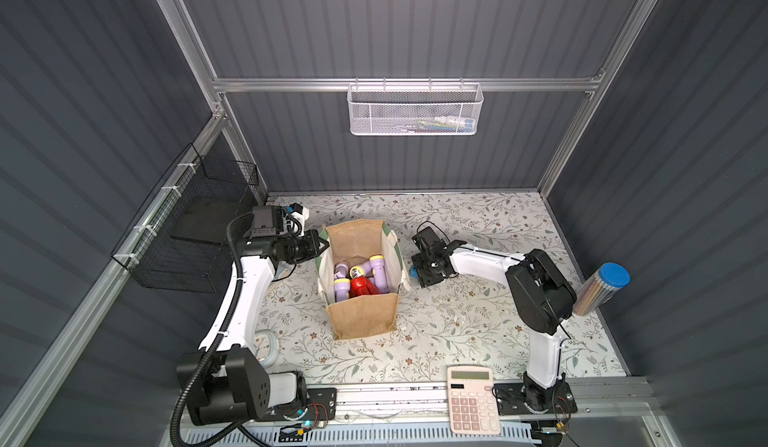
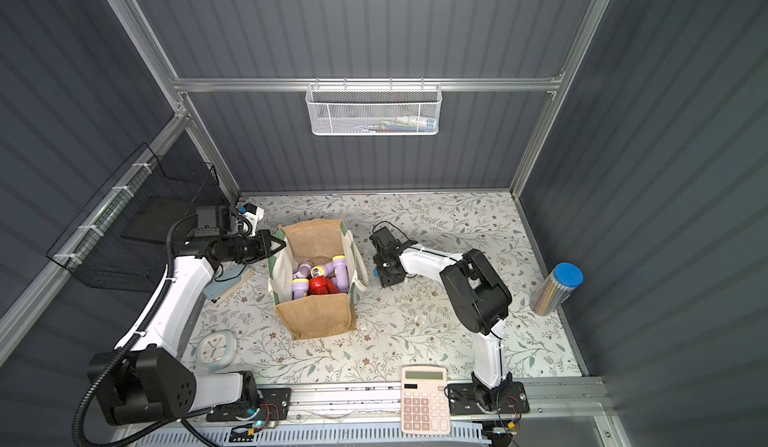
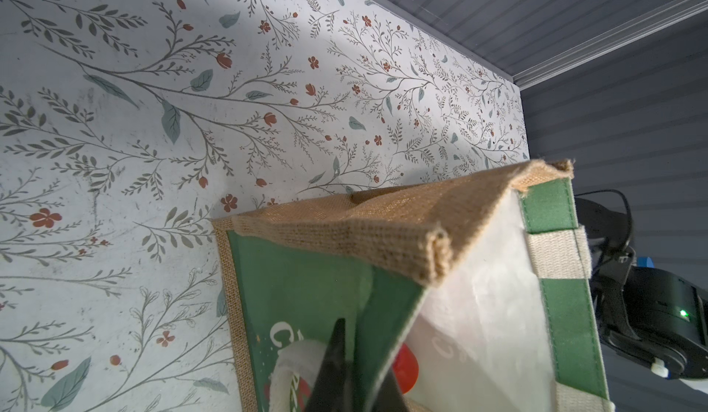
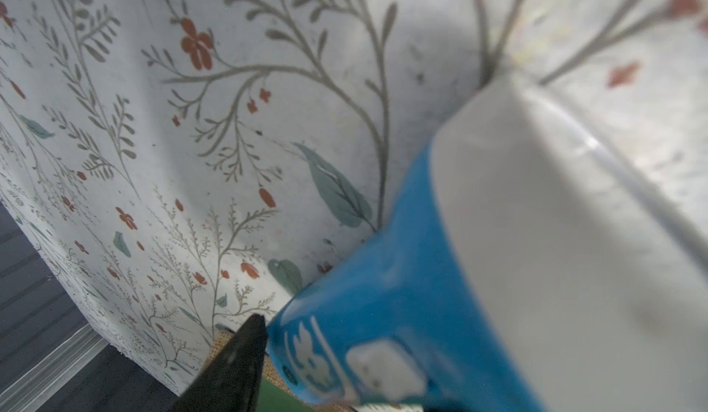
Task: Put the flashlights into the tote bags
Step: Pick up the flashlight from the center of the board.
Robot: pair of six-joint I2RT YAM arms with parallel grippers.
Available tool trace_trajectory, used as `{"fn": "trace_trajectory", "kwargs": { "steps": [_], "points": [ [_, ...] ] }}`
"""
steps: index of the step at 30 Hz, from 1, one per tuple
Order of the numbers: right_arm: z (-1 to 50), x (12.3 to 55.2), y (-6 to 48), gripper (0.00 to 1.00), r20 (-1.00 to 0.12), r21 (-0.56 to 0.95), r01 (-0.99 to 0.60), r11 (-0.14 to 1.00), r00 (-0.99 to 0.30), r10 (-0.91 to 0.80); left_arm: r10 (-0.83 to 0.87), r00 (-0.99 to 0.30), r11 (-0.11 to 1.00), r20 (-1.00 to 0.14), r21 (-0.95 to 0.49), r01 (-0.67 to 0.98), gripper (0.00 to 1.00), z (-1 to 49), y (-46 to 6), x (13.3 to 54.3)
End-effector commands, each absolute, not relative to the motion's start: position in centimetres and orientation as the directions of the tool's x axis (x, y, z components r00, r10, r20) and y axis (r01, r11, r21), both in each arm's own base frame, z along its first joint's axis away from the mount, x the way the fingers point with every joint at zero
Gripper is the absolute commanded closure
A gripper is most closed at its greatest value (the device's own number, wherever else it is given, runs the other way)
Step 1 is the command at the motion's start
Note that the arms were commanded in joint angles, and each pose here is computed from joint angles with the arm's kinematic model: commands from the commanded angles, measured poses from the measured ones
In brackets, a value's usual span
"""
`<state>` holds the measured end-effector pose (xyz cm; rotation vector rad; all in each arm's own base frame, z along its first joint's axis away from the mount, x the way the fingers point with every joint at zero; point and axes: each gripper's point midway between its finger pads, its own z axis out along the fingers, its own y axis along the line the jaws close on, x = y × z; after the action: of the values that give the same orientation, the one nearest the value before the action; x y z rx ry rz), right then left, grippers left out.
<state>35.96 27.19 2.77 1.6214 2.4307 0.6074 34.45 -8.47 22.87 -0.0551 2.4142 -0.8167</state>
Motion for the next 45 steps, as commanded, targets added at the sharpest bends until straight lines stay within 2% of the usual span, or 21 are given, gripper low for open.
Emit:
{"fn": "trace_trajectory", "kwargs": {
  "steps": [1,6,12,16,18,21,24,31,35,40,45],
  "points": [
    [1.6,33.2,25.2,0.38,0.06,0.321,0.862,0.392,-0.431,0.9,-0.198,-0.818,0.804,-0.539,-0.567,0.179,1.0,23.7,-8.7,34.5],
    [1.4,30.7,24.2,0.42,0.083,0.284,0.859,0.426,-0.465,0.882,-0.198,-0.81,0.811,-0.552,-0.556,0.181,1.0,24.1,-8.6,34.4],
    [1.5,28.9,23.0,0.38,0.067,0.228,0.831,0.508,-0.534,0.843,-0.195,-0.805,0.814,-0.56,-0.551,0.185,1.0,24.4,-8.5,34.4],
    [0.8,28.3,21.9,0.4,0.057,0.2,0.827,0.525,-0.545,0.837,-0.196,-0.804,0.815,-0.562,-0.549,0.186,1.0,24.5,-8.5,34.4],
    [0.3,28.1,21.9,0.43,0.068,0.182,0.82,0.542,-0.561,0.825,-0.196,-0.802,0.815,-0.564,-0.548,0.186,1.0,24.5,-8.5,34.4],
    [-0.4,27.7,22.1,0.58,0.085,0.163,0.81,0.563,-0.58,0.81,-0.195,-0.801,0.816,-0.567,-0.546,0.188,1.0,24.6,-8.5,34.3],
    [-0.4,27.7,22.2,0.67,0.091,0.169,0.793,0.586,-0.604,0.792,-0.196,-0.798,0.818,-0.57,-0.544,0.188,1.0,24.8,-8.4,34.3],
    [1.8,28.4,21.9,0.8,0.035,0.225,0.726,0.65,-0.673,0.739,-0.198,-0.796,0.814,-0.572,-0.549,0.192,1.0,25.0,-8.5,34.3],
    [4.2,29.3,22.0,0.86,-0.027,0.286,0.642,0.712,-0.737,0.675,-0.2,-0.797,0.808,-0.57,-0.556,0.195,1.0,24.9,-8.7,34.3],
    [9.6,31.0,22.3,0.91,-0.158,0.388,0.498,0.775,-0.793,0.589,-0.204,-0.795,0.794,-0.571,-0.571,0.207,1.0,25.4,-9.0,34.2],
    [19.0,33.3,23.2,0.94,-0.383,0.495,0.266,0.827,-0.788,0.482,-0.207,-0.796,0.765,-0.568,-0.602,0.23,1.0,25.8,-9.6,34.1]
  ]
}}
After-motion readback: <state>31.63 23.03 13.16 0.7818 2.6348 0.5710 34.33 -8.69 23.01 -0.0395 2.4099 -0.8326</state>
